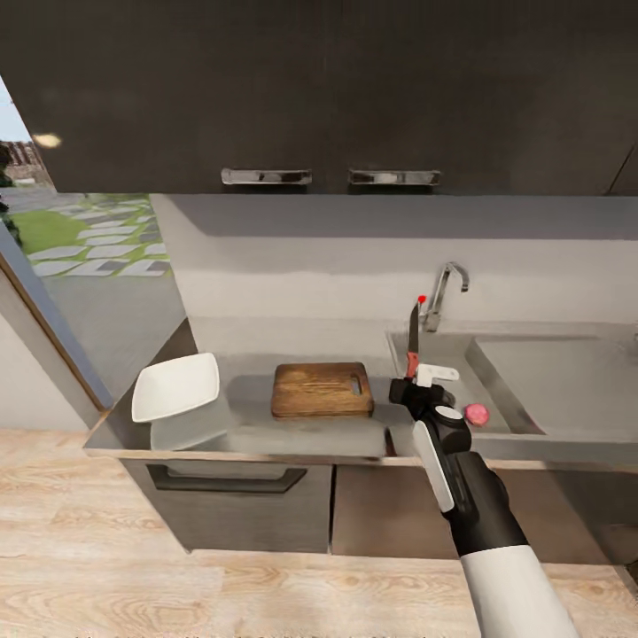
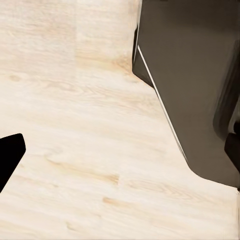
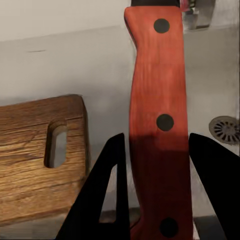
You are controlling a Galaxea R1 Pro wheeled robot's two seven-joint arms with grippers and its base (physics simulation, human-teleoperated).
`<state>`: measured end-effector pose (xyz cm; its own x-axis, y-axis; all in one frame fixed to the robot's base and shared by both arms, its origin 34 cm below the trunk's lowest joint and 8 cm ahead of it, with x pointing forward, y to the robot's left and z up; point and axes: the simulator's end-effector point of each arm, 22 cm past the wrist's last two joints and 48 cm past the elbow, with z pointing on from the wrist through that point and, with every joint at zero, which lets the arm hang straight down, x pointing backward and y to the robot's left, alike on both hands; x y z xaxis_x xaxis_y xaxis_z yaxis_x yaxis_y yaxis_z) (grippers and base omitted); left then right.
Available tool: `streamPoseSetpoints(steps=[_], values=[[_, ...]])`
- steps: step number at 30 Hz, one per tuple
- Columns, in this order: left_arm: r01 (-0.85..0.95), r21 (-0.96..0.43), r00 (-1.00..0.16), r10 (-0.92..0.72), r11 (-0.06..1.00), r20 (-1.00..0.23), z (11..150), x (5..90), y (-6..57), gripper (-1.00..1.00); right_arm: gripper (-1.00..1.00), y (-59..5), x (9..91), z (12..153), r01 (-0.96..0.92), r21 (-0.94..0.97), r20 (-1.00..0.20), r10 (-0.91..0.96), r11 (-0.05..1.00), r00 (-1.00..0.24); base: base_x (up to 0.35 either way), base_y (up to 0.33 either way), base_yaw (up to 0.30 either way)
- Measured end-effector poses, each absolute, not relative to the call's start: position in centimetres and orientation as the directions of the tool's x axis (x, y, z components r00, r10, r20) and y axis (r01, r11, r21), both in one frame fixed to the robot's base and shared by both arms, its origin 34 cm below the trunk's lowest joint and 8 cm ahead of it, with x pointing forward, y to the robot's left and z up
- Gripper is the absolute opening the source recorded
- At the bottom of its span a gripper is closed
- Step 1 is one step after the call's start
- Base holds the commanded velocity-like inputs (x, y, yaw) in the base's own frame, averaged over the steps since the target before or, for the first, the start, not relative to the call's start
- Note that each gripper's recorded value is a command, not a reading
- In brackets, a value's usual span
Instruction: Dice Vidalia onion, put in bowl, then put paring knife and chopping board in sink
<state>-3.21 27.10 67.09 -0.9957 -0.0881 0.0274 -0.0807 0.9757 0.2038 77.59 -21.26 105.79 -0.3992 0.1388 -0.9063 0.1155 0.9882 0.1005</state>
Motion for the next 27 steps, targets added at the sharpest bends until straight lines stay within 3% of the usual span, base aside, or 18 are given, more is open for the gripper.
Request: streamPoseSetpoints(steps=[27], values=[[-0.089,0.200,-0.996,-0.088,0.976,-0.014,66.5,-1.8,27.1,1.00,-1.00,-20.9,77.2,108.1,0.104,0.100,-0.919,0.131,0.990,-0.371,-0.013,-0.316,0.000]])
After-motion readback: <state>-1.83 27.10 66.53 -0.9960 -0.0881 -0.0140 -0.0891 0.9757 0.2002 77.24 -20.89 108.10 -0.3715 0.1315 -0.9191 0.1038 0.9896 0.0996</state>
